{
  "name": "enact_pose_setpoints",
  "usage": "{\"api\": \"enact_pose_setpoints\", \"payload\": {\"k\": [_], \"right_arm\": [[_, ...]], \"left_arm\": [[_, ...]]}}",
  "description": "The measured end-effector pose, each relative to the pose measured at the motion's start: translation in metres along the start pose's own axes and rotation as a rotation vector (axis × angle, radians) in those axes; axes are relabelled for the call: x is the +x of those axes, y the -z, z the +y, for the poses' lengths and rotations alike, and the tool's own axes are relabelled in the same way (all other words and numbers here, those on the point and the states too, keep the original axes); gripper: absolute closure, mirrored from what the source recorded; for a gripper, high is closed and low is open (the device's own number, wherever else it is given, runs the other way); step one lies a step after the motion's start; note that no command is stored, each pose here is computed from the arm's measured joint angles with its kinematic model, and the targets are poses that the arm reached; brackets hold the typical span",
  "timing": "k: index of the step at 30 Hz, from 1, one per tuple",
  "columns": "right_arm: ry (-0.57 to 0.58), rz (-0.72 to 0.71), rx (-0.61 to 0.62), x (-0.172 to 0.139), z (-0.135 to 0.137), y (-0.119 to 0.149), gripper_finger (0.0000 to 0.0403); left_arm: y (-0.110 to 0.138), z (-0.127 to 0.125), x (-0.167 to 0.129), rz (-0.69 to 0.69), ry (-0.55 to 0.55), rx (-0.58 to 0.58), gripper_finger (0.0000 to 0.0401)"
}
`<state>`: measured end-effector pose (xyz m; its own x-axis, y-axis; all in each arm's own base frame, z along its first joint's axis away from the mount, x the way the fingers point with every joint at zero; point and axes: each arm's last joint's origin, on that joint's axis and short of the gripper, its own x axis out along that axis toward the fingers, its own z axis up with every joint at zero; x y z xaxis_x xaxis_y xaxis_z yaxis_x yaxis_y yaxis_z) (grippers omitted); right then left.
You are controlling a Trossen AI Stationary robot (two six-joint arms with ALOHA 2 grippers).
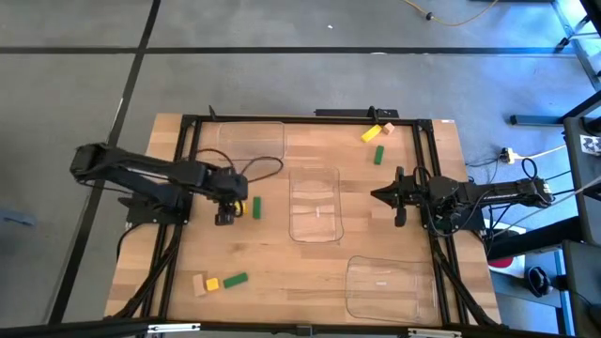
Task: Sort & place blocks by color
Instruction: Put the middle left yellow block into the top transparent bin
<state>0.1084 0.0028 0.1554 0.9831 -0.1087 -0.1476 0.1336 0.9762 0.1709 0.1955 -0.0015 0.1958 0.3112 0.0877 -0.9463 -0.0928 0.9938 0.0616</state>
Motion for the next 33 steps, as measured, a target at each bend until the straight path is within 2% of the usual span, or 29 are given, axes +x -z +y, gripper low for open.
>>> {"api": "enact_pose_setpoints", "payload": {"k": [6,19,25,30,33], "right_arm": [[0.000,0.000,0.000,0.000,0.000,0.000,0.0379],[0.001,0.000,0.000,0.000,0.000,0.000,0.0379],[0.001,0.000,0.000,0.000,0.000,0.000,0.0379],[0.000,0.000,0.000,0.000,0.000,0.000,0.0379],[0.000,0.000,0.000,0.000,0.000,0.000,0.0379]], "left_arm": [[-0.004,-0.003,0.023,0.100,-0.007,0.057,0.0183],[-0.008,-0.006,0.053,0.191,0.002,0.218,0.0182],[-0.008,-0.007,0.063,0.234,0.004,0.228,0.0188],[-0.008,-0.007,0.062,0.226,0.004,0.230,0.0206],[-0.008,-0.007,0.062,0.226,0.004,0.230,0.0235]]}}
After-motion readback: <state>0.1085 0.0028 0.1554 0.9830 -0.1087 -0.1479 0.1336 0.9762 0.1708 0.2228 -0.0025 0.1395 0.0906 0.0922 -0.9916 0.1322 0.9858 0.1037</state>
